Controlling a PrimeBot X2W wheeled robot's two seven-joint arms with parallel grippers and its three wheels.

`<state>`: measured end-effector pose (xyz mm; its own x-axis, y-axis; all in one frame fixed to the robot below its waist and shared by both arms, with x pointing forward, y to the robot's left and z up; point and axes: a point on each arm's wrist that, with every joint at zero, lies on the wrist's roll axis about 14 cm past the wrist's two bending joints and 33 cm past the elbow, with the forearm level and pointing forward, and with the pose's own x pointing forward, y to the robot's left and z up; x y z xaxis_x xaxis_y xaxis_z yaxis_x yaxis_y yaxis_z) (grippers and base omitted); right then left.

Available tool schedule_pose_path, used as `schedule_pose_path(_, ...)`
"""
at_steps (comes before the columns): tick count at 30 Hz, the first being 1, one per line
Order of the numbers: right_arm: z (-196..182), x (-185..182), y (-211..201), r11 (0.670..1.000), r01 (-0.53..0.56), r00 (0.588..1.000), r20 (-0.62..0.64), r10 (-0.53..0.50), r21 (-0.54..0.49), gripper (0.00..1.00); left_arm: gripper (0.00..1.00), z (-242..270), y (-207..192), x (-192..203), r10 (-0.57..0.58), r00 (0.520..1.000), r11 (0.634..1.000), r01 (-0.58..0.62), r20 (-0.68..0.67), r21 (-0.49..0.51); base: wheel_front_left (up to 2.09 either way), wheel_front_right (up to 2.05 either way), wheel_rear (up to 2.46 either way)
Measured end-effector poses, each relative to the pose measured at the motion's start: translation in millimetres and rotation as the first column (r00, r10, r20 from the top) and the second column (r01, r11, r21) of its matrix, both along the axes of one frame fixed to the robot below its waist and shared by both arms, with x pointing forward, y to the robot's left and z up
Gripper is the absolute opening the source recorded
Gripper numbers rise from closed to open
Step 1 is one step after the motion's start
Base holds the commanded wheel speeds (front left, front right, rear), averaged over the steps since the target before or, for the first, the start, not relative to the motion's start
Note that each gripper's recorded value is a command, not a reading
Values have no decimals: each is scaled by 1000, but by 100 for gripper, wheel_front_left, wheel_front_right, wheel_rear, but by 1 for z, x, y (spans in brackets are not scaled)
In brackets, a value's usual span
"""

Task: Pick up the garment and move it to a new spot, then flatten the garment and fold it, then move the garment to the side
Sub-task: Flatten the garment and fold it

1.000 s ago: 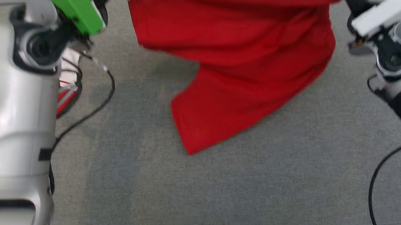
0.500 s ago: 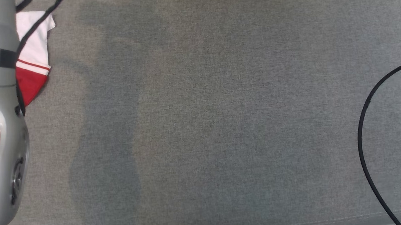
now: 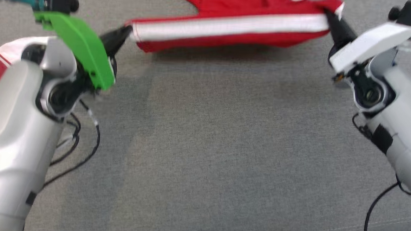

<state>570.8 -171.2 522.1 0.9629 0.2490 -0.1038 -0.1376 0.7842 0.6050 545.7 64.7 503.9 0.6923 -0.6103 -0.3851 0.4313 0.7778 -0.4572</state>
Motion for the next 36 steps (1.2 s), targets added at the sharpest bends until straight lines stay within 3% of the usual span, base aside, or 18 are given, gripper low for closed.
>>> schedule_pose_path(6,-64,-72,6,985,-143,966,-232,117,-99,0,0,-44,11,-78,-83,989,993,92,-124,68,0,0,0)
schedule_pose_path(11,-96,-133,2,961,-244,907,-382,177,-133,0,0,-55,20,-142,-154,962,980,178,-226,91,0,0,0)
schedule_pose_path(15,-106,-176,1,940,-316,863,-450,229,-129,0,0,-50,26,-188,-196,935,967,235,-297,101,0,0,0)
schedule_pose_path(19,-96,-199,-4,931,-345,856,-447,260,-121,0,0,-34,30,-213,-216,924,960,260,-316,105,0,0,0)
schedule_pose_path(25,-72,-194,-14,948,-309,882,-397,255,-75,0,0,-12,27,-200,-220,932,962,257,-289,97,0,0,0)
schedule_pose_path(30,-60,-175,-8,954,-297,875,-392,284,27,0,0,3,27,-155,-208,941,962,246,-267,118,0,0,0)
schedule_pose_path(33,-58,-159,-2,945,-314,847,-421,324,94,0,0,7,27,-120,-192,945,963,233,-266,133,0,0,0)
schedule_pose_path(36,-63,-144,2,927,-350,793,-483,371,137,0,0,6,23,-85,-178,943,963,226,-281,148,0,0,0)
